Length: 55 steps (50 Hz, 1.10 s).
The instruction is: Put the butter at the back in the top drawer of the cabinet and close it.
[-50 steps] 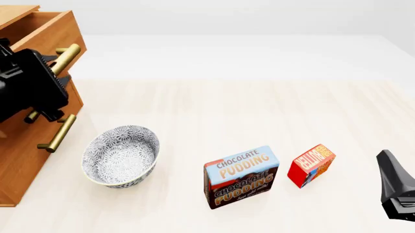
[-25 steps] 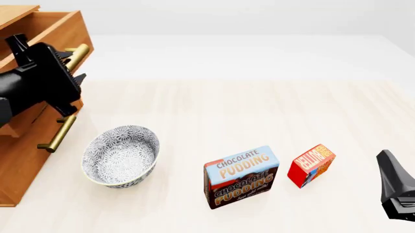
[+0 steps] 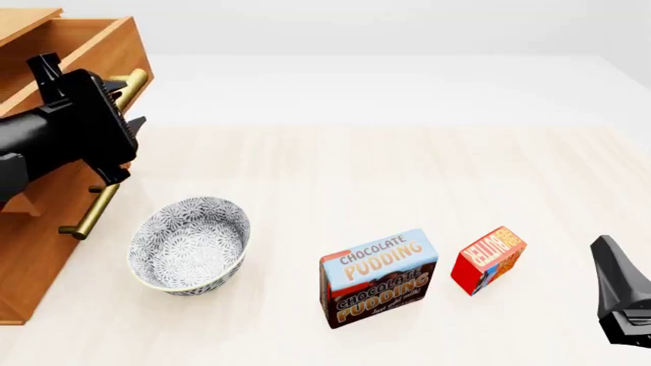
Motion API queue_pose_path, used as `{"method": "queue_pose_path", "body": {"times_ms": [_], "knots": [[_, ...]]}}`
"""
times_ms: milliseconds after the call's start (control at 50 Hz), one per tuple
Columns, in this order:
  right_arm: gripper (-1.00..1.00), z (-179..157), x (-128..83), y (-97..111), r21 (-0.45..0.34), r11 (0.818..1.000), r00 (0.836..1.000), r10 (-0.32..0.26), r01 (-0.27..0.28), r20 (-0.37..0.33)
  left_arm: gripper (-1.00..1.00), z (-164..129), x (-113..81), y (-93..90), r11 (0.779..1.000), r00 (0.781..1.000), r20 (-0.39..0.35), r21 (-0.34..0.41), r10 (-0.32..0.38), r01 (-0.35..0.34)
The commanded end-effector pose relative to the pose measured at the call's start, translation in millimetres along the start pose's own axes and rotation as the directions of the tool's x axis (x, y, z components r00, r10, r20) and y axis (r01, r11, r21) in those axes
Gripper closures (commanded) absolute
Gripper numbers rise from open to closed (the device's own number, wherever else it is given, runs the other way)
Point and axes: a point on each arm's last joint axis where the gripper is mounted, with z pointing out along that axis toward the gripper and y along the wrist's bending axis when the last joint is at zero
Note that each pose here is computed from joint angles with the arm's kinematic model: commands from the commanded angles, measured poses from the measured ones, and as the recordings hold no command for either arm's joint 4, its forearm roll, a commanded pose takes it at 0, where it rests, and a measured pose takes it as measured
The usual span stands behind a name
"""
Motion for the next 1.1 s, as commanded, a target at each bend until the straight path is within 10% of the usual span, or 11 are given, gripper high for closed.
{"method": "queue_pose_path", "body": {"times_ms": [20, 1100], "knots": [[-1.00, 0, 0, 0, 0.000, 1.000, 1.000, 0.000, 0.000, 0.000, 1.00, 31, 7.1, -25.8, 0.961, 0.965, -0.090, 0.103, -0.248, 0.256], [-1.00, 0, 0, 0, 0.000, 1.000, 1.000, 0.000, 0.000, 0.000, 1.00, 48, -17.6, -25.9, 0.949, 0.961, -0.041, 0.154, -0.272, 0.276]]}}
